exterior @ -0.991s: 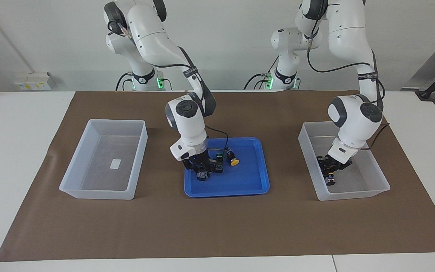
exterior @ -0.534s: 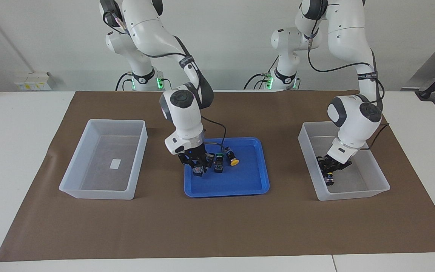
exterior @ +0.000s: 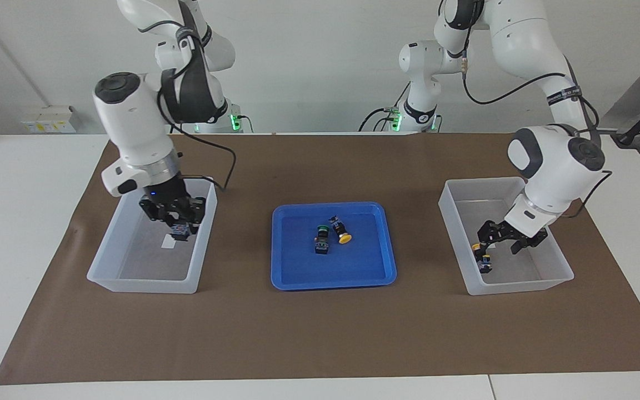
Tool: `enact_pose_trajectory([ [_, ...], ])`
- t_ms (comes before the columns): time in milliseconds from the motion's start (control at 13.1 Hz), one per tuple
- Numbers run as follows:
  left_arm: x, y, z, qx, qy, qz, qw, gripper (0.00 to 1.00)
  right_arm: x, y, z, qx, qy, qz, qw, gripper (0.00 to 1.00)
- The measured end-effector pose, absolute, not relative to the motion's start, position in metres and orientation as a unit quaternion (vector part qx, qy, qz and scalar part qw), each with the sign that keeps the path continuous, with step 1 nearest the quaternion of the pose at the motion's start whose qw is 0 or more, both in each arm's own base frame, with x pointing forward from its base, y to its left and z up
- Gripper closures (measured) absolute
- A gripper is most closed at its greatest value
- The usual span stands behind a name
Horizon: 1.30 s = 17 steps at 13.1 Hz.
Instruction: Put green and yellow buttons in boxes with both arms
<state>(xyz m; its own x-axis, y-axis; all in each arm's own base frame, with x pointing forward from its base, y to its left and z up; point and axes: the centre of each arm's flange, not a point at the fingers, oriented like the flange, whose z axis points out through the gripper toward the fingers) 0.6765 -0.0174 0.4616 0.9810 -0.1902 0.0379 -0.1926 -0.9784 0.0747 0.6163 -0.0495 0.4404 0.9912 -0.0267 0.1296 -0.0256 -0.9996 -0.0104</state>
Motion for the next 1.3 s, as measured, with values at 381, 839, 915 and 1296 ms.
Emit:
enact_pose_trajectory([
  [381, 0.659, -0.167, 0.463, 0.999, -0.020, -0.005, 0.043, 0.26, 0.588, -0.060, 0.337, -0.997, 0.001, -0.079, -0.001, 0.56],
  [839, 0.618, -0.285, 0.432, 0.991, 0.125, 0.005, 0.050, 0.33, 0.583, -0.052, 0.315, -0.997, 0.014, -0.071, 0.002, 0.49],
  [915, 0.608, -0.300, 0.414, 0.987, 0.149, 0.009, 0.053, 0.33, 0.583, -0.052, 0.312, -0.997, 0.014, -0.071, 0.002, 0.37],
  [1296, 0.560, -0.354, 0.352, 0.972, 0.224, 0.016, 0.064, 0.35, 0.594, -0.049, 0.356, -0.994, 0.011, -0.113, -0.001, 0.00],
])
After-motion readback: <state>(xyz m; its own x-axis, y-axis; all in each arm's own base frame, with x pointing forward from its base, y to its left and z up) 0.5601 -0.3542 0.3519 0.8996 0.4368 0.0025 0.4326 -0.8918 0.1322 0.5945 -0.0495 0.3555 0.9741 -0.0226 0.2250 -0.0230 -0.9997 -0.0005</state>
